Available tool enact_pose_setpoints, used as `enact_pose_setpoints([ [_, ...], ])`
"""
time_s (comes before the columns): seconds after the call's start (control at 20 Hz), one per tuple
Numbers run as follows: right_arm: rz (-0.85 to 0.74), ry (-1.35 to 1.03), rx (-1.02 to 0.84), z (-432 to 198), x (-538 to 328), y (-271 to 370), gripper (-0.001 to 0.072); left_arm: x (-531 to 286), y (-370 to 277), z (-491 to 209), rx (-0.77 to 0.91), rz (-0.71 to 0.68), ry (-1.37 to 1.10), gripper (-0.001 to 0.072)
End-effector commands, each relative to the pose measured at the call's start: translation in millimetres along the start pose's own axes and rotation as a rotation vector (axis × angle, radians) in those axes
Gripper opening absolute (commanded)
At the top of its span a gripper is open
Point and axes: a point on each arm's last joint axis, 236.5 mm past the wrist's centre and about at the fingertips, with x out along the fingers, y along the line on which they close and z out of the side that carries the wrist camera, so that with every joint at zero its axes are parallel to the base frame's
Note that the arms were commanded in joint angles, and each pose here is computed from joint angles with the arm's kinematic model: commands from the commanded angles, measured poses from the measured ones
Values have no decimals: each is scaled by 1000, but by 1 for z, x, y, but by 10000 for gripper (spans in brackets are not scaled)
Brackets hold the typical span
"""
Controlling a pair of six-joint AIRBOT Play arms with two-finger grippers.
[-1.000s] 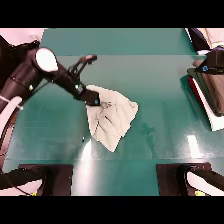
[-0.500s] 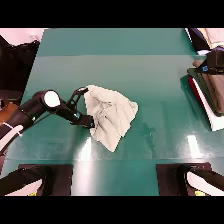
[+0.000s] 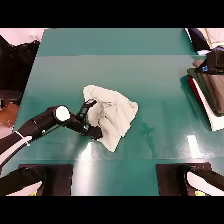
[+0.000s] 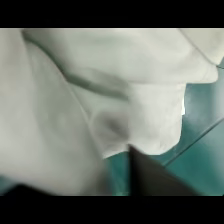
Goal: Fold the shirts.
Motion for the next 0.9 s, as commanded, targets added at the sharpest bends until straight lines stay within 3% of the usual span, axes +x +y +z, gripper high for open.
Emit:
enact_pose_setpoints([
  [0.0,1,13,-1,-3,0,1,18,4,3,-2,14,34,-4,26],
  [0.2,59,81,-50,-22,19,27,18,-46,42,4,87,237,31,25],
  [0.4,125,158,-104,-70,97,60,37,-139,67,30,134,430,-131,26],
  [0.45,136,161,-113,-82,121,66,237,-153,65,34,136,432,-174,26],
  [0.5,144,160,-120,-94,147,71,563,-161,62,35,138,432,-202,27],
  [0.55,148,147,-124,-103,169,74,715,-164,61,34,142,433,-209,27],
  [0.85,98,150,-52,-110,259,53,651,-162,62,23,131,433,-161,27],
])
